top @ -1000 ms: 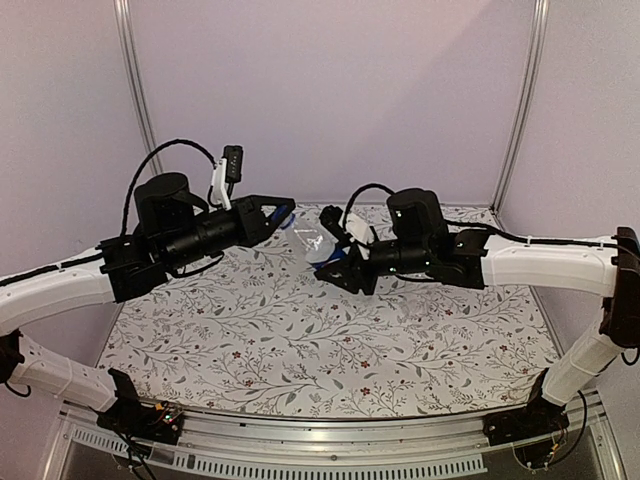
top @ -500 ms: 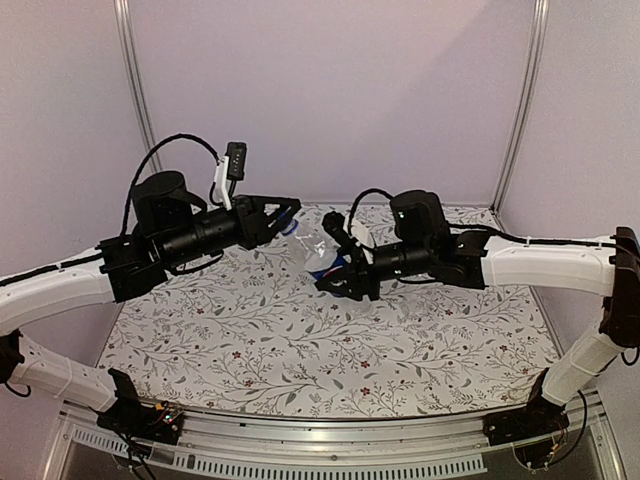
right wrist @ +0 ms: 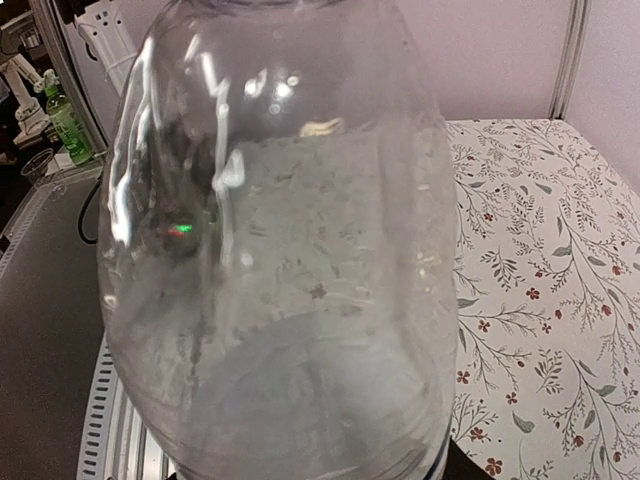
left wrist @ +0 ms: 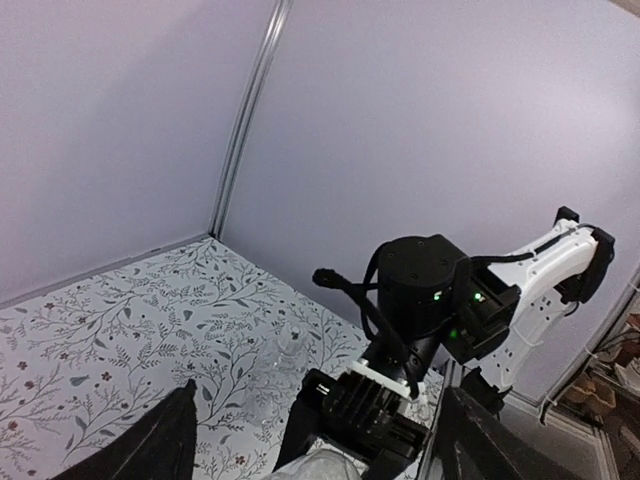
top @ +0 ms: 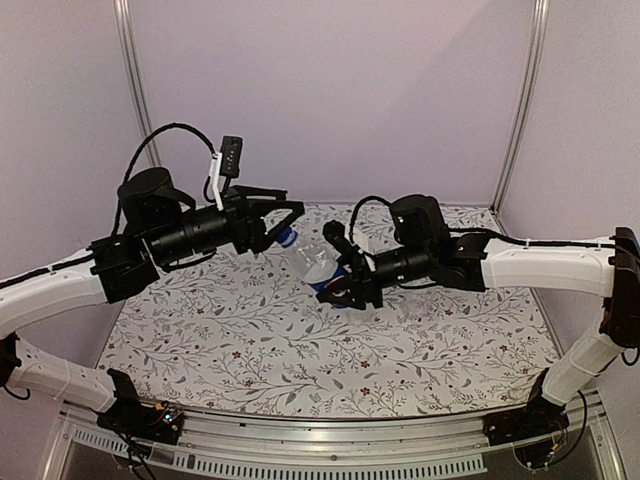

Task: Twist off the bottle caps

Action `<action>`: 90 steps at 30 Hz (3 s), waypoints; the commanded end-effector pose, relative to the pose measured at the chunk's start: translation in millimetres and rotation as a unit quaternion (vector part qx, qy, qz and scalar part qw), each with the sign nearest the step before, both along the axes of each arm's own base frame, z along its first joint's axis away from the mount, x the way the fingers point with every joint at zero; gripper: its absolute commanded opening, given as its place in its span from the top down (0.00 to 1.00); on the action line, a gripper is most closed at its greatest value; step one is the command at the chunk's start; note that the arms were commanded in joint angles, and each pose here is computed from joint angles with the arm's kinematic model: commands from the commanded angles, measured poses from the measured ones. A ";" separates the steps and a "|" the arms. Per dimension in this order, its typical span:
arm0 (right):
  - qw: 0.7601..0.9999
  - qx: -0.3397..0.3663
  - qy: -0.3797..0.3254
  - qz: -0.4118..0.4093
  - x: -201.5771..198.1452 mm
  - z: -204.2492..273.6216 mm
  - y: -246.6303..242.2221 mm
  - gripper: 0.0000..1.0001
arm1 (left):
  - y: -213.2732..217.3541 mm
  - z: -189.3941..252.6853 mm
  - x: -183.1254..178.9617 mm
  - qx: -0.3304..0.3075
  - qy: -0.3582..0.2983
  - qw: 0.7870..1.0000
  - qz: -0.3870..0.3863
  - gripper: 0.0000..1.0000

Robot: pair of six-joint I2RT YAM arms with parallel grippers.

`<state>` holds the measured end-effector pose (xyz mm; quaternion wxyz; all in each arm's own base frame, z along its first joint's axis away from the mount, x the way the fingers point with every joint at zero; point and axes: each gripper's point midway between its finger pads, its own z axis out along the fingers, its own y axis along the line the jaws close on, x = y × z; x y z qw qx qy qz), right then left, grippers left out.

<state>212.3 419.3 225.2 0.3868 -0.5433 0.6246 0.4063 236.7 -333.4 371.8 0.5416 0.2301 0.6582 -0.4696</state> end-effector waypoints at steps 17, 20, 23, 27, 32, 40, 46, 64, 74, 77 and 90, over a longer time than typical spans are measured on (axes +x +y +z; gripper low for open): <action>0.978 0.075 0.067 0.183 -70.4 49.6 -7.7 0.54 | 2.7 31.0 -84.6 -0.003 -0.197 0.944 -0.265 0.19; 0.975 0.079 0.072 0.193 -72.9 51.0 -7.8 0.54 | -1.1 27.3 -86.6 -0.001 -0.195 0.939 -0.284 0.22; 0.974 0.082 0.075 0.197 -74.0 52.1 -7.4 0.54 | -4.2 23.8 -86.2 0.001 -0.193 0.936 -0.293 0.24; 0.974 0.084 0.074 0.198 -73.9 54.1 -7.2 0.54 | -8.5 19.9 -84.2 0.003 -0.186 0.935 -0.302 0.33; 0.975 0.080 0.075 0.193 -71.8 50.4 -6.3 0.54 | -11.7 14.7 -82.0 0.004 -0.177 0.935 -0.307 0.42; 0.977 0.075 0.077 0.184 -69.0 45.1 -6.1 0.54 | -11.8 12.6 -80.1 0.004 -0.174 0.937 -0.303 0.53; 0.980 0.071 0.077 0.170 -63.8 41.4 -6.2 0.54 | -9.3 13.6 -77.5 0.002 -0.174 0.942 -0.287 0.60; 0.999 0.019 0.031 -0.025 4.0 30.6 -7.6 0.55 | 3.9 18.8 -33.5 -0.003 -0.083 0.992 -0.097 0.93; 0.986 -0.022 -0.025 -0.164 54.8 14.7 -22.6 0.55 | 21.8 -3.5 15.9 -0.001 0.057 0.994 0.090 1.00; 0.987 -0.024 -0.026 -0.160 52.6 10.8 -23.3 0.55 | 25.4 -2.7 18.1 0.004 0.050 0.994 0.101 1.00; 0.993 0.058 -0.033 -0.100 20.0 62.7 -37.9 0.53 | 72.4 -46.5 38.6 0.076 0.019 0.973 0.217 0.94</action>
